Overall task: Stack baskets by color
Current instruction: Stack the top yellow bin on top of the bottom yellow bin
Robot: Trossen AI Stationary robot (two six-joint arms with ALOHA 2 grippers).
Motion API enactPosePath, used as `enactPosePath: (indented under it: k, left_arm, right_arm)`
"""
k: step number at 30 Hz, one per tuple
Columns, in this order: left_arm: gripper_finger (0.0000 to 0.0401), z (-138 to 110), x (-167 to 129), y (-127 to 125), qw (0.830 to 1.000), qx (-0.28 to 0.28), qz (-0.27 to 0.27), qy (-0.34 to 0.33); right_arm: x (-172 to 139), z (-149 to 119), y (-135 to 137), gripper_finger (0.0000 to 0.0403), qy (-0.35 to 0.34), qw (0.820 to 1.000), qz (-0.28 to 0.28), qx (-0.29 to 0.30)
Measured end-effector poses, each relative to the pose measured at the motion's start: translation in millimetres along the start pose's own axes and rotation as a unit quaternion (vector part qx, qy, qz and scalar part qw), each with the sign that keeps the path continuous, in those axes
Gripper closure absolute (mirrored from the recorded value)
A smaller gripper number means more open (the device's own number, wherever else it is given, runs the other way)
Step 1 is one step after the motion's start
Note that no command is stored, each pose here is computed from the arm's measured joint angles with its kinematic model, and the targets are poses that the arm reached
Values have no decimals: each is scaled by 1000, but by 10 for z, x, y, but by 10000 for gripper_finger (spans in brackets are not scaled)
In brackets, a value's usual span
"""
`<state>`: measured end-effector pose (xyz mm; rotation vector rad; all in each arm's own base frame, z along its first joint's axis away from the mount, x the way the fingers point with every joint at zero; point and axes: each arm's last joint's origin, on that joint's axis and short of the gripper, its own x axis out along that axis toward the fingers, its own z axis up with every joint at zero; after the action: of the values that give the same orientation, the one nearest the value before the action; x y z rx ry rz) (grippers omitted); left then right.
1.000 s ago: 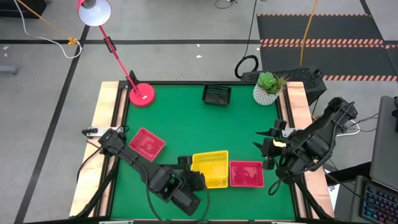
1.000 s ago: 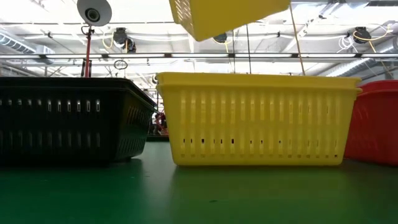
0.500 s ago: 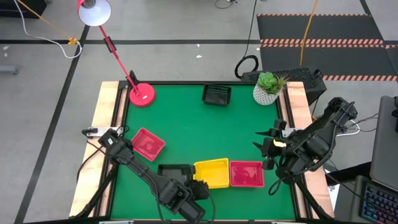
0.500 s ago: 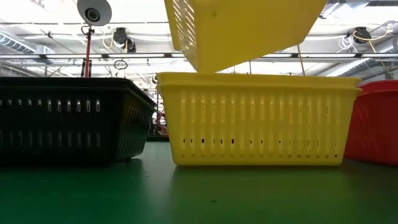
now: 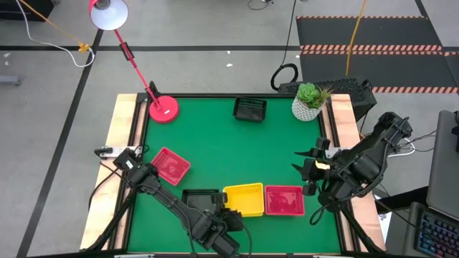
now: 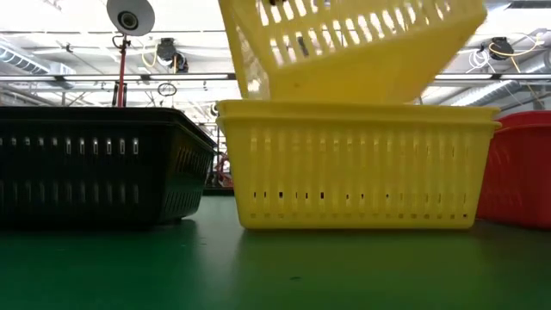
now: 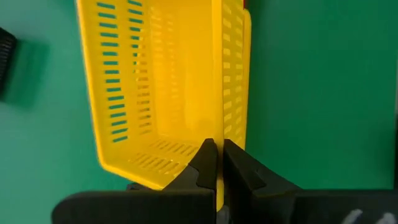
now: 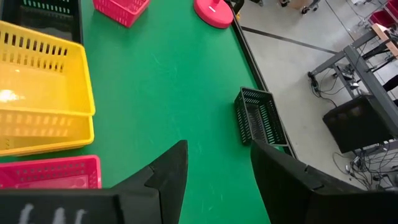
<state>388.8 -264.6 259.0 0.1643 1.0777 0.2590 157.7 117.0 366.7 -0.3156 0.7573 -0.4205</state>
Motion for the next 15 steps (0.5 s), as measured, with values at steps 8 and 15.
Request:
enactPosePath:
  k: [8, 15]
  left_arm:
    - [393, -22, 86, -49, 1000, -5, 6, 6]
    - [390, -32, 97, -50, 1000, -7, 8, 11]
  right_arm:
    - [1, 0, 0, 234, 0, 1000, 0, 0]
    - [1, 1, 0, 234, 0, 1000, 0, 0]
